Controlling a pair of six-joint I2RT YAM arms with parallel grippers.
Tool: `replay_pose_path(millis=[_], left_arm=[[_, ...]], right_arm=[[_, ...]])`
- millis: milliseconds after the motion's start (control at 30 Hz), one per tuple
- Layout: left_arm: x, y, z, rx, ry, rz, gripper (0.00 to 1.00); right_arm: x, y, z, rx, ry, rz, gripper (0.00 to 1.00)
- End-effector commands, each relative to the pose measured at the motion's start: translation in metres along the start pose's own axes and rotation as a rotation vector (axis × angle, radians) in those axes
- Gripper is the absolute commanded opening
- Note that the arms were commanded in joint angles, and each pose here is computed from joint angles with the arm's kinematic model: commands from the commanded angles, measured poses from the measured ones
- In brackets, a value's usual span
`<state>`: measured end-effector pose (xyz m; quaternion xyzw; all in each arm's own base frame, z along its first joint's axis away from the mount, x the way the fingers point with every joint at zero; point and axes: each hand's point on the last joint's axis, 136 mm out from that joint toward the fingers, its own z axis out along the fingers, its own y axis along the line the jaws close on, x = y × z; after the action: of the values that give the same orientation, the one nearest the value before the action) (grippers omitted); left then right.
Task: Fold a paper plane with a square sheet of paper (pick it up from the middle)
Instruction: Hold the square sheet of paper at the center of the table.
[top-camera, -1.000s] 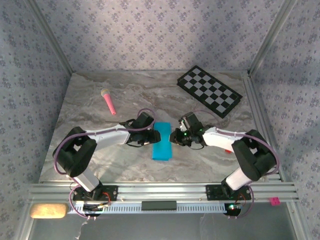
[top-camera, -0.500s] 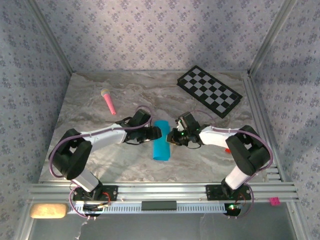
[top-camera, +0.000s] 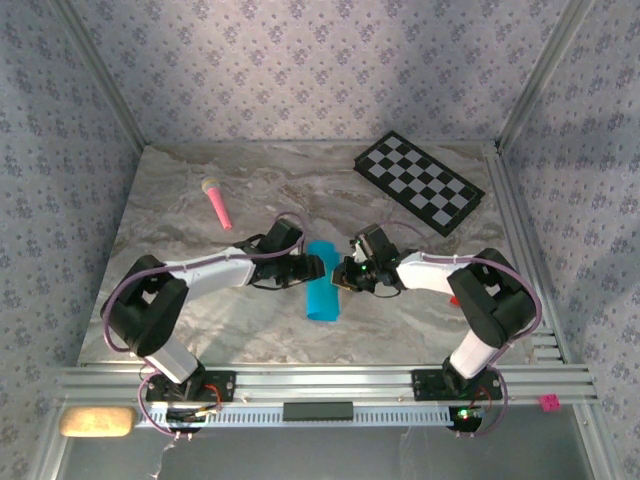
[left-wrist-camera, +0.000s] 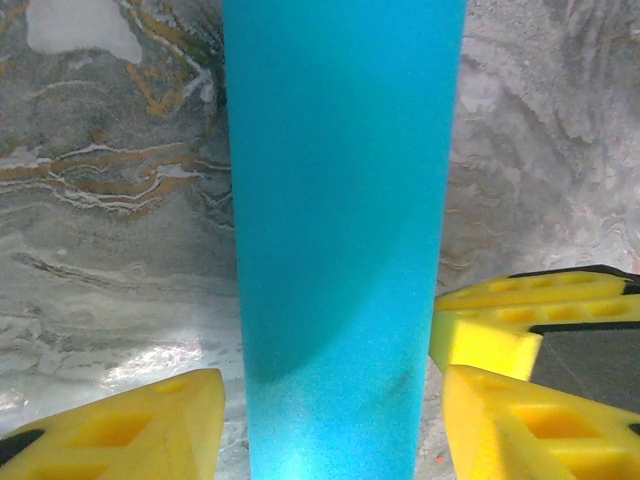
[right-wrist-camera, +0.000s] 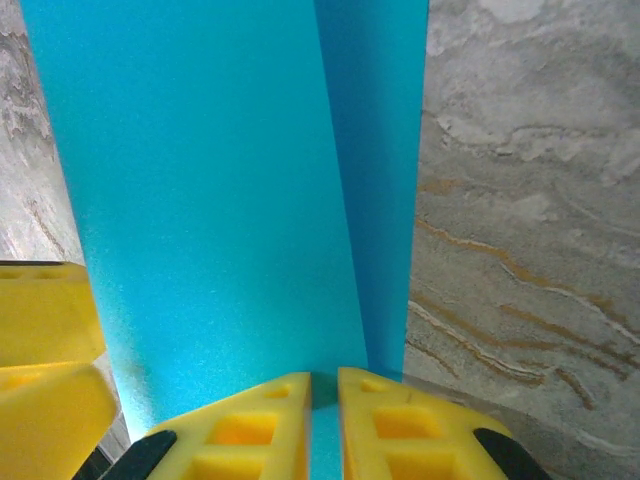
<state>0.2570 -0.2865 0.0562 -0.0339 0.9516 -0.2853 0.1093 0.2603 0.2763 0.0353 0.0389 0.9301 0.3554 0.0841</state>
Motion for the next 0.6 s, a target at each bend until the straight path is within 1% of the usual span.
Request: replay_pose_path(millis=[0, 100, 233, 367, 567], left_arm=[[0.004, 0.005, 0.005, -0.007, 0.016, -0.011, 0.57], [0.004, 0.006, 0.005, -0.007, 0.011, -0.009, 0.55], [0.004, 0.007, 0.006, -0.009, 0.013, -0.006, 0.49], [0.004, 0.008, 0.008, 0.000, 0.010, -0.009, 0.47], [0.006, 0.009, 0.013, -0.006, 0.025, 0.007, 0.44]], right_arm=[[0.004, -0.001, 0.002, 0.017, 0.019, 0.008, 0.16], [0.005, -0.003, 0.000, 0.027, 0.018, 0.006, 0.15], [0.004, -0.001, -0.001, 0.024, 0.016, 0.006, 0.15], [0.004, 0.000, -0.003, 0.027, 0.008, 0.006, 0.15], [-0.003, 0.003, -0.020, 0.044, -0.053, -0.005, 0.18]])
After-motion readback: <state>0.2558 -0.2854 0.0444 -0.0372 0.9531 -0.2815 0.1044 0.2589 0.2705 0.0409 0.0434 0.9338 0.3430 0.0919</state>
